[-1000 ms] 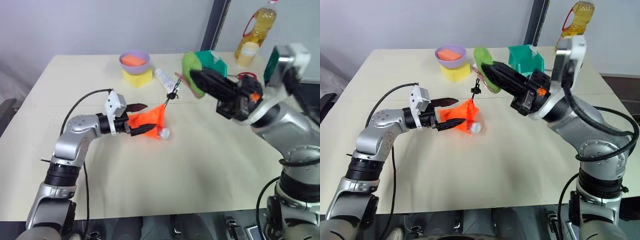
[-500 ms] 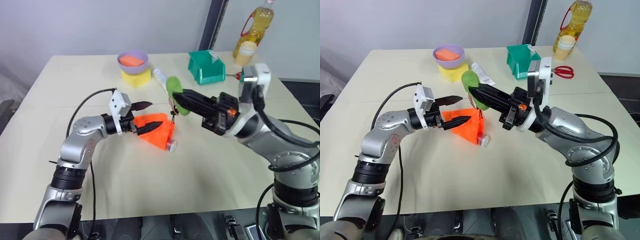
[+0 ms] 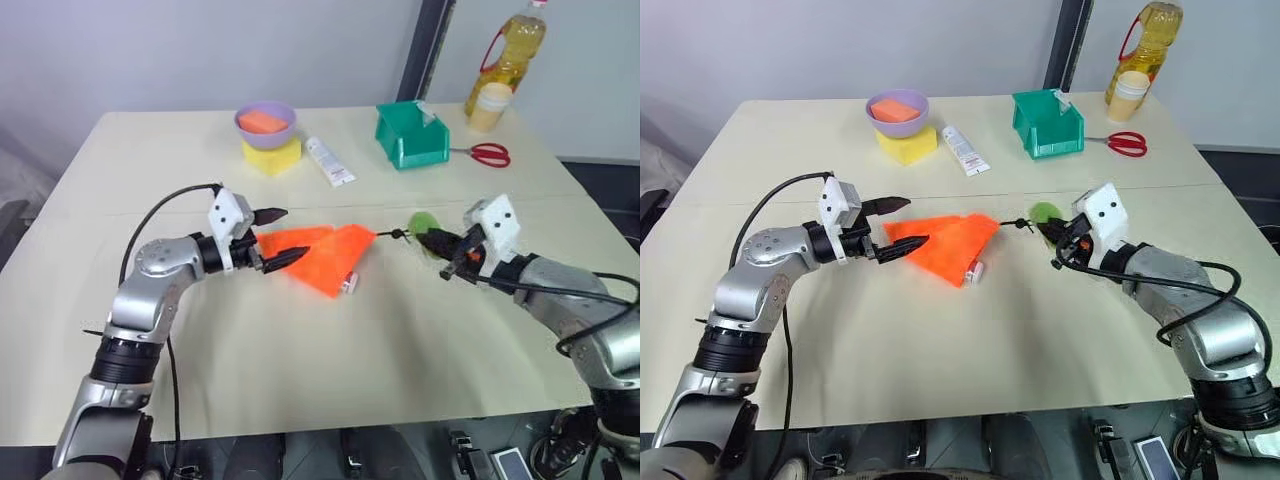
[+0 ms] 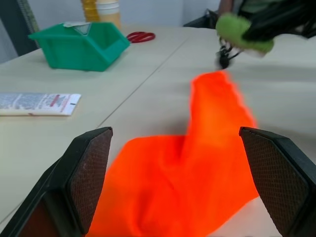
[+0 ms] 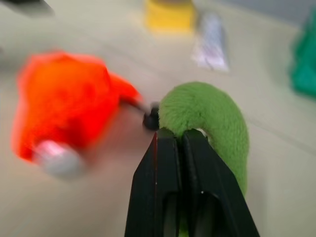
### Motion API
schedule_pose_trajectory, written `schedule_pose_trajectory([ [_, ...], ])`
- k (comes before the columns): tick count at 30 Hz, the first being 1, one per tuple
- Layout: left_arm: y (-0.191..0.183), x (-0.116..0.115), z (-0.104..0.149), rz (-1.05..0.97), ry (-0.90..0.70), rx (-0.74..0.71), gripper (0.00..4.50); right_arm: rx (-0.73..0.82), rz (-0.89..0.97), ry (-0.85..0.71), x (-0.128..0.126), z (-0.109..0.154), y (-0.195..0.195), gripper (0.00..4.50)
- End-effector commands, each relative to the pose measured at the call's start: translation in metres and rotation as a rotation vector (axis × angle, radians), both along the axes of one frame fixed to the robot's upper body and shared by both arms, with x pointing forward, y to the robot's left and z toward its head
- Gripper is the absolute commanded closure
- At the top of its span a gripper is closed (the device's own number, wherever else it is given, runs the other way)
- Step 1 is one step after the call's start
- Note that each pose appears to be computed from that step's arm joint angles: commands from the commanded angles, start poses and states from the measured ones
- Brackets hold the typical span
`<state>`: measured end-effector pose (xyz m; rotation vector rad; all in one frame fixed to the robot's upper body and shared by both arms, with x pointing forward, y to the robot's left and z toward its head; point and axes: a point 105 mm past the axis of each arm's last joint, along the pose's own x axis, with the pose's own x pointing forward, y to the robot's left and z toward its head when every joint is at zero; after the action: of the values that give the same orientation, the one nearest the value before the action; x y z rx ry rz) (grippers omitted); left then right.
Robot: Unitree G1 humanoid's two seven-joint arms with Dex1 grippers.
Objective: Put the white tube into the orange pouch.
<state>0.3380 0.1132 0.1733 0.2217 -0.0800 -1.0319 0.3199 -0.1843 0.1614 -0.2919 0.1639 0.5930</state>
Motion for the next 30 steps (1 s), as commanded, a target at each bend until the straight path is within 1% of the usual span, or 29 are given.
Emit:
schedule_pose_trajectory([
  [1,-0.002,0.004,0.011,0.010,-0.061,-0.004,0.06,-0.102,0.046,-0.056,-0.002,0.002,0.006,2.50],
  [4,-0.005,0.003,0.010,0.004,-0.062,-0.002,0.06,-0.149,0.082,-0.098,-0.007,0.000,0.011,1.03],
  [7,-0.011,-0.003,0.007,-0.023,-0.058,0.013,0.06,-0.153,0.123,-0.151,-0.012,0.007,0.015,1.03],
  [10,-0.020,-0.013,0.003,-0.073,-0.035,0.023,0.06,-0.076,0.183,-0.159,-0.022,0.015,0.026,1.03],
  [13,-0.023,-0.020,-0.002,-0.094,-0.022,0.038,0.06,-0.053,0.281,-0.144,-0.034,0.013,0.044,1.03],
  [14,-0.022,-0.020,-0.003,-0.084,-0.012,0.035,0.06,-0.063,0.311,-0.131,-0.035,0.007,0.053,1.03],
  [16,-0.020,-0.020,-0.006,-0.070,-0.001,0.036,0.06,-0.105,0.334,-0.119,-0.033,-0.006,0.065,1.57],
  [17,-0.018,-0.019,-0.007,-0.060,0.000,0.037,0.06,-0.119,0.331,-0.118,-0.030,-0.011,0.069,1.93],
  [19,-0.013,-0.017,-0.010,-0.029,0.006,0.044,0.06,-0.185,0.318,-0.150,-0.021,-0.019,0.076,2.86],
  [20,-0.010,-0.016,-0.012,-0.016,0.008,0.048,0.06,-0.221,0.315,-0.169,-0.018,-0.021,0.078,3.44],
  [22,-0.003,-0.015,-0.012,0.012,0.014,0.045,0.06,-0.289,0.324,-0.211,-0.014,-0.026,0.082,4.41],
  [25,0.012,-0.017,-0.013,0.058,0.025,0.046,0.06,-0.319,0.328,-0.259,-0.009,-0.025,0.087,4.47],
  [30,0.036,-0.020,-0.016,0.119,0.048,0.066,0.06,-0.325,0.369,-0.252,-0.009,-0.031,0.094,4.47],
])
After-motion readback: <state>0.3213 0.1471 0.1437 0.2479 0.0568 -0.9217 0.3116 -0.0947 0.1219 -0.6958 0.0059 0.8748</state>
